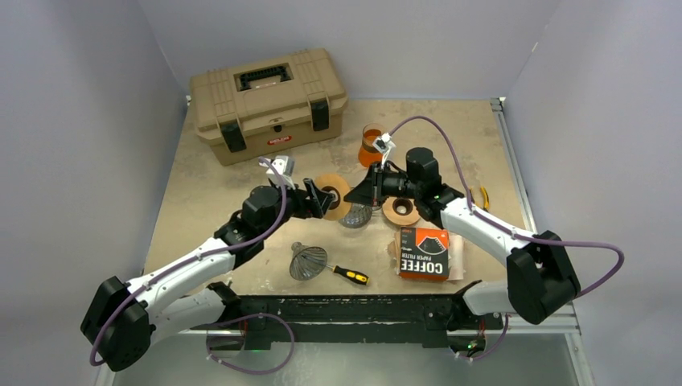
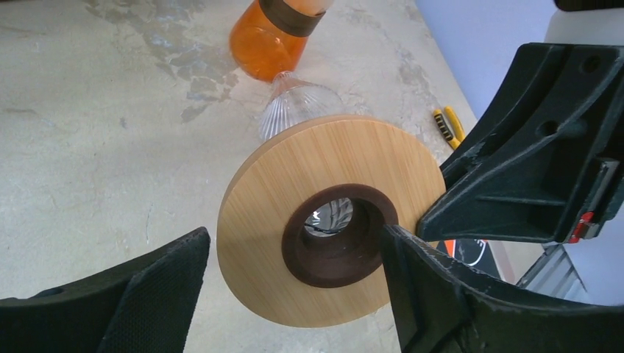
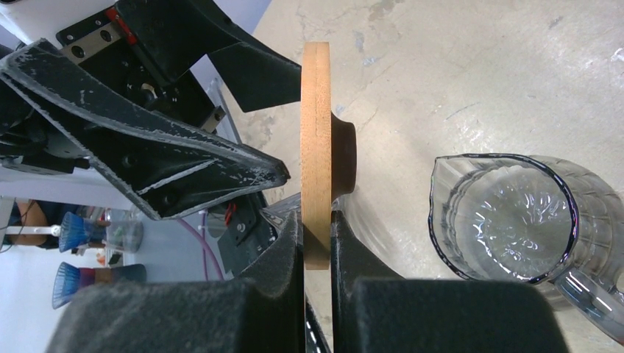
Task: Place the coffee filter in the dripper
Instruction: Place the dripper holder onto the coffee server.
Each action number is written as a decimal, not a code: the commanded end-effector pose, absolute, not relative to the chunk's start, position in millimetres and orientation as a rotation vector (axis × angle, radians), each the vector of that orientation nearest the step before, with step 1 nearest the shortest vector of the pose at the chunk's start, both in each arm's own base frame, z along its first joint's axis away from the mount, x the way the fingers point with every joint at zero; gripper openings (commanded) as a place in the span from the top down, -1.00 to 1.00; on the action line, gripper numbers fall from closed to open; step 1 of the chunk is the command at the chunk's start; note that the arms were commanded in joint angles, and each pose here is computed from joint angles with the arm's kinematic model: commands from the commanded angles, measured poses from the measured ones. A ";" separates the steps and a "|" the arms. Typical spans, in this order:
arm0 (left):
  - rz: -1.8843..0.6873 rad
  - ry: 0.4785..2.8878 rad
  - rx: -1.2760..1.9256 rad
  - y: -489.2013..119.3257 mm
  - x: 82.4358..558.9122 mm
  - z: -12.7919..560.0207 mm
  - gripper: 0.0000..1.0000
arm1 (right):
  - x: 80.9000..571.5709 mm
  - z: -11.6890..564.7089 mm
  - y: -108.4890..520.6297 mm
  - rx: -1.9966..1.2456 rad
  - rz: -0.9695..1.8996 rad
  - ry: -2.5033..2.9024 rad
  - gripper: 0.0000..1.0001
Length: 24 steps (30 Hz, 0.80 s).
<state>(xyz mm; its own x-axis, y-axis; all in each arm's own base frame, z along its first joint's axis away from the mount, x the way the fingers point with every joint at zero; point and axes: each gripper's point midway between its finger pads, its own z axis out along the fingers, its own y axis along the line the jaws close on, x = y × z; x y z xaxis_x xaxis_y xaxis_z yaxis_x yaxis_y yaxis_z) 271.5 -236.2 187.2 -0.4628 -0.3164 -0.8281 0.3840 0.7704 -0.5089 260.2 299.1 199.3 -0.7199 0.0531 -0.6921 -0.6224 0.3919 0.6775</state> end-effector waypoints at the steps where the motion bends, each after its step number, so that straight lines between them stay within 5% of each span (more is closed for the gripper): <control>1: -0.892 1.794 0.044 -241.7 268.9 211.8 -0.74 | 265.0 231.1 302.7 -0.564 1.372 1.897 1.00; 24: -0.875 1.602 0.023 -212.3 254.7 258.3 -0.92 | 287.2 236.2 260.3 -0.475 1.310 1.914 1.00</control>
<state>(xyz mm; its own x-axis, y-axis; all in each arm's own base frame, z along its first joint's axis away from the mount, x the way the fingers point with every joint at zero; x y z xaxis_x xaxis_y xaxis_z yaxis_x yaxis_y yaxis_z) 254.1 -220.0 255.9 -0.2914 -0.4494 -0.8445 0.4869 0.6903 -0.5353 285.5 261.3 192.0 -0.7281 0.0930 -0.6791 -0.5771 0.4515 0.6805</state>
